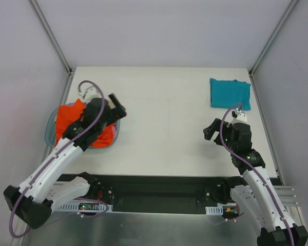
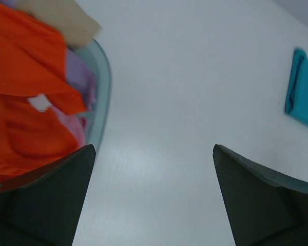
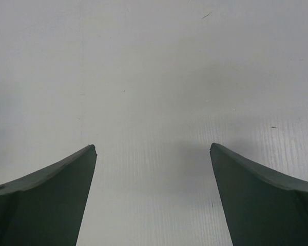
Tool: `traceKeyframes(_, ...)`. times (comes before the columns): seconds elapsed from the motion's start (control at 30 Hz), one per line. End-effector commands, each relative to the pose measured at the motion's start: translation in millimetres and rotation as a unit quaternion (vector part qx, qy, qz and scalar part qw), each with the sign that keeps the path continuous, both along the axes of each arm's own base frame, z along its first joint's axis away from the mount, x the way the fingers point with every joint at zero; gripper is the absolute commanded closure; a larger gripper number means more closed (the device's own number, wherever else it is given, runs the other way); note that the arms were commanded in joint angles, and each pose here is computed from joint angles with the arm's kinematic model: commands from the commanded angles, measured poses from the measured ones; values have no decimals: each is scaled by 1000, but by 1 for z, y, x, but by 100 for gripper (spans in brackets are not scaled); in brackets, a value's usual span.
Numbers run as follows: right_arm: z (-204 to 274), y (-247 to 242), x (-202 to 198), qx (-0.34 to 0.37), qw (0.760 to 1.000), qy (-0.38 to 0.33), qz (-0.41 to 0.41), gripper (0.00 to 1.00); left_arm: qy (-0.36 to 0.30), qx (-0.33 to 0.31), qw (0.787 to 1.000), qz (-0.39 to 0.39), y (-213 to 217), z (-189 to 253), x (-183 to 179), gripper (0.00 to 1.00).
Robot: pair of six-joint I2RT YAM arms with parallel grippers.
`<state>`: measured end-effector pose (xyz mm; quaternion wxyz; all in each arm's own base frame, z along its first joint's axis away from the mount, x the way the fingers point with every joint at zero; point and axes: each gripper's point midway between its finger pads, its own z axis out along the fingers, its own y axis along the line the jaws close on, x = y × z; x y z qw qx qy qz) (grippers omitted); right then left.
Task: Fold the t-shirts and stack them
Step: Grab crumpled tshirt from bin with the left arm
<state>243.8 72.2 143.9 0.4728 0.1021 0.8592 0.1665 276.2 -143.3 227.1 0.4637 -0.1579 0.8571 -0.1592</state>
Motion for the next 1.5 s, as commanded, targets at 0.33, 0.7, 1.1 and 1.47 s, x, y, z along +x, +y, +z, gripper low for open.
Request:
traceKeyframes(0.33, 2, 12, 9, 6, 1000, 9, 28, 3, 110, 20, 943, 315, 186, -65, 3, 1)
traceKeyframes(0.7, 6, 3, 6, -8, 1000, 5, 9, 3, 125, -27, 959, 251, 171, -44, 42, 100)
traceKeyframes(1.1, 13, -6, 8, -20, 1000, -9, -12, 3, -182, -187, 965, -23, 66, 172, 35, 100)
traceKeyframes(1.47, 20, -8, 1, -11, 999, -26, -18, 3, -251, -186, 863, -396, -121, 296, -7, 100)
